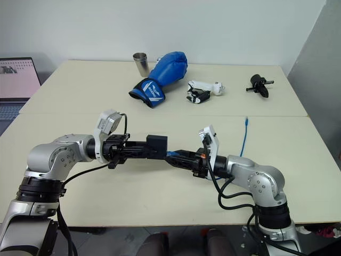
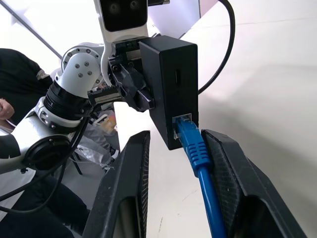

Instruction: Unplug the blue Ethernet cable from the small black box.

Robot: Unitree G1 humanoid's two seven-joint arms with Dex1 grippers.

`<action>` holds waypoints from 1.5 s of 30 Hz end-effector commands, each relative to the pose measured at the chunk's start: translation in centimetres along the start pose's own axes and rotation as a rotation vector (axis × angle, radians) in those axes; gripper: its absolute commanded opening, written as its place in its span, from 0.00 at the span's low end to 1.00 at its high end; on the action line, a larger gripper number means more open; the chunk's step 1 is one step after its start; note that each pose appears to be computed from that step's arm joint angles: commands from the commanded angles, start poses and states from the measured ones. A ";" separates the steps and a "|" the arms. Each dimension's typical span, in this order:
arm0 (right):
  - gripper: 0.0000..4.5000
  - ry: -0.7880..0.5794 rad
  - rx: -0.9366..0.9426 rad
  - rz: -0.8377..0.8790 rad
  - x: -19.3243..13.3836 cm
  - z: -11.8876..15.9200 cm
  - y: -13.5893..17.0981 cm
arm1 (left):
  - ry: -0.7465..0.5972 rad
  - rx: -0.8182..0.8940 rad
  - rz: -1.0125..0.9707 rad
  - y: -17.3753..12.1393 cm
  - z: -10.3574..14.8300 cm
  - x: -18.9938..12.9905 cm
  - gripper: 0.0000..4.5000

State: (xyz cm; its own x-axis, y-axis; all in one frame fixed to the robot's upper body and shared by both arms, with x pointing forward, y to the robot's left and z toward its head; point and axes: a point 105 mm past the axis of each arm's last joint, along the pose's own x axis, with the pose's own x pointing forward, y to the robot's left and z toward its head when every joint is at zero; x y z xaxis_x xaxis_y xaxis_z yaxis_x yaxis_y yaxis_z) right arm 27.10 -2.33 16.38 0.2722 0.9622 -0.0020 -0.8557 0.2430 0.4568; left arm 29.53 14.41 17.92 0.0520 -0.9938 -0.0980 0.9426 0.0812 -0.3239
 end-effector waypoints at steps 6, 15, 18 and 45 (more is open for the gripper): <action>0.38 -0.025 -0.029 0.053 0.0 1.0 0.8 | -0.012 0.052 -0.017 -0.7 1.1 0.0 0.17; 0.24 -0.018 -0.036 0.053 0.0 1.2 0.6 | -0.017 0.050 -0.017 -0.6 1.1 0.1 0.17; 0.10 -0.013 -0.038 0.057 0.0 1.2 0.6 | -0.018 0.049 -0.019 -0.7 1.1 0.1 0.17; 0.02 0.017 0.016 0.065 -3.3 1.4 0.6 | 0.040 0.028 0.062 0.5 0.1 -2.3 0.17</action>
State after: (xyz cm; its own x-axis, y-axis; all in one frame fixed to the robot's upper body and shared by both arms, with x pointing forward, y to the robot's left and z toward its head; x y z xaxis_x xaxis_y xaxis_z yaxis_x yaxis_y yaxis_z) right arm 26.83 -5.27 17.15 0.2244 0.9744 -0.0135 -0.8470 0.2019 0.4918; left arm 29.72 16.30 17.41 0.0796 -0.9839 -0.1600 0.9339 0.1298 -0.3332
